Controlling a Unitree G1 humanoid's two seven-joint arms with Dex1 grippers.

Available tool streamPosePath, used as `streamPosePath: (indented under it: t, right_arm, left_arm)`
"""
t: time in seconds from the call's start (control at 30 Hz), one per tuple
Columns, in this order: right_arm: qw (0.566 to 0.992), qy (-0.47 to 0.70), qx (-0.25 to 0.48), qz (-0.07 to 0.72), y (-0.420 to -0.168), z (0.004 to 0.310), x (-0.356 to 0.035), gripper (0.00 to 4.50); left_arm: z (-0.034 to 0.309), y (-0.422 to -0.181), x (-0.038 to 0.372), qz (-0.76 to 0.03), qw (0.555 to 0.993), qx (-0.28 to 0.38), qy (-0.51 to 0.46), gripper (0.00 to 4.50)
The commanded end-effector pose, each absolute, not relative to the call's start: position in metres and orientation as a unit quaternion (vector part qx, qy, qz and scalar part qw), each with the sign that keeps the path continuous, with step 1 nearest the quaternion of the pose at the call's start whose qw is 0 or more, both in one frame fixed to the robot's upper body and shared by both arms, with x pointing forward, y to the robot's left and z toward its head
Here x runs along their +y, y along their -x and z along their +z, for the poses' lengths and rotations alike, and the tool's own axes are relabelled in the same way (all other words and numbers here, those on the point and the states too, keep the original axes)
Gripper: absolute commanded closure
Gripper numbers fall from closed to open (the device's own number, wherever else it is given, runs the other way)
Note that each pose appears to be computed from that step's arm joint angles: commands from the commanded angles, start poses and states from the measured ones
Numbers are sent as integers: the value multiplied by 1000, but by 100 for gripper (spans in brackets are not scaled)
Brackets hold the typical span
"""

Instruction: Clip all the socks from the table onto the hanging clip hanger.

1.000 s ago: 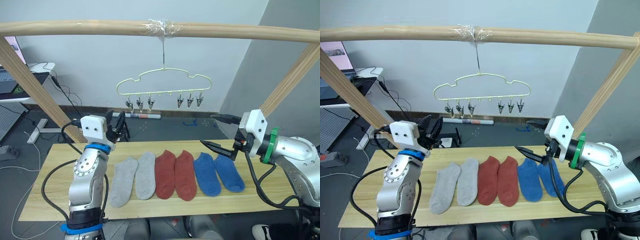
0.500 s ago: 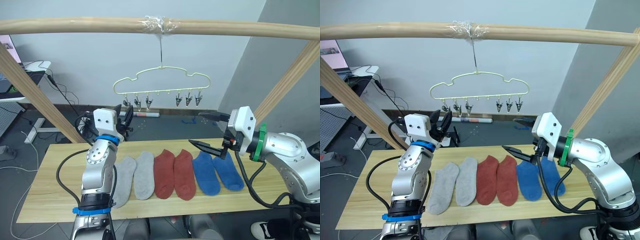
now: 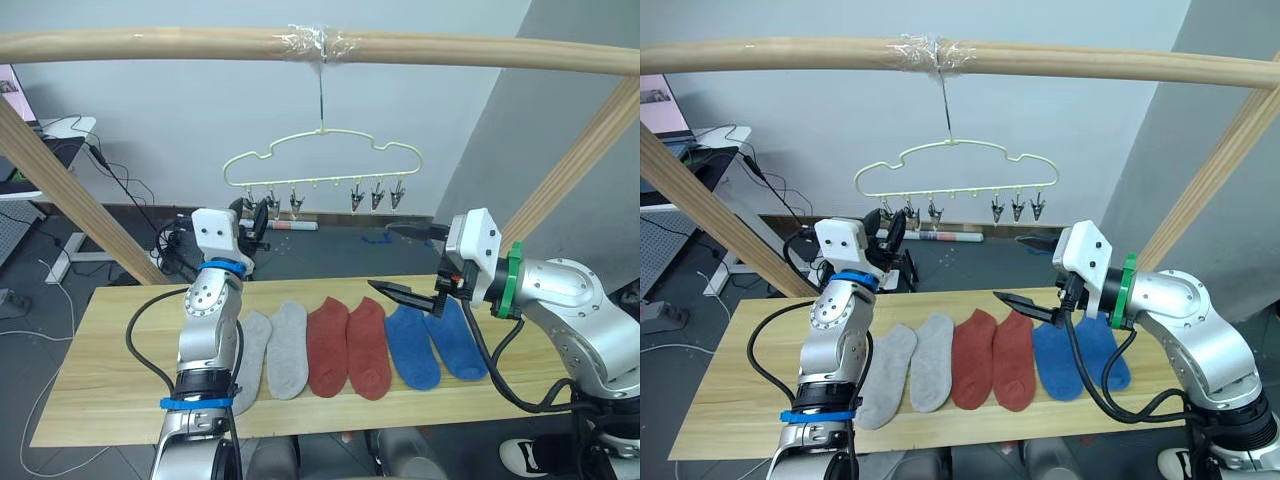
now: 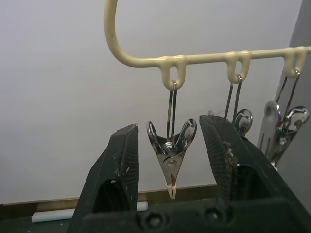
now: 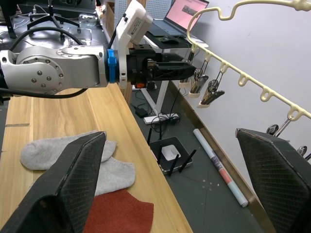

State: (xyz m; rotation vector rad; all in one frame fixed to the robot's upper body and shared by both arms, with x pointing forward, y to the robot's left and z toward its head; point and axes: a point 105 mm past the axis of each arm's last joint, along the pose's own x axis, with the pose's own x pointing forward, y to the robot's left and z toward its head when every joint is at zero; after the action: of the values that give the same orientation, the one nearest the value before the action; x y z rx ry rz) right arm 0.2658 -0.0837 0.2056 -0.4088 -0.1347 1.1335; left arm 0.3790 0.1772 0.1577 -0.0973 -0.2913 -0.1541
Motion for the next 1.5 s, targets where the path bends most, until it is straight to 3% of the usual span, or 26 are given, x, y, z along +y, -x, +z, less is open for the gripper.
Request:
streamPosePath:
  t: [0.03, 0.2, 0.47, 1.13, 1.37, 1.5]
  right_arm:
    - [817, 197, -81, 537, -263, 214, -82, 0]
    - [816, 198, -80, 537, -263, 214, -81, 0]
    - [817, 199, -76, 536, -262, 212, -83, 0]
    - [816, 200, -64, 539, -257, 203, -84, 0]
    - [815, 198, -66, 541, -257, 204, -83, 0]
    - [814, 198, -65, 542, -257, 204, -83, 0]
  left_arm:
    - [172, -380, 175, -79, 981, -172, 43, 231]
    - [172, -380, 175, -78, 981, -173, 47, 231]
    - [177, -380, 176, -76, 979, -184, 34, 401]
    - [172, -373, 184, -66, 981, -180, 23, 406]
    - [173, -372, 182, -64, 981, -182, 17, 197]
    - [177, -371, 180, -63, 980, -187, 13, 197]
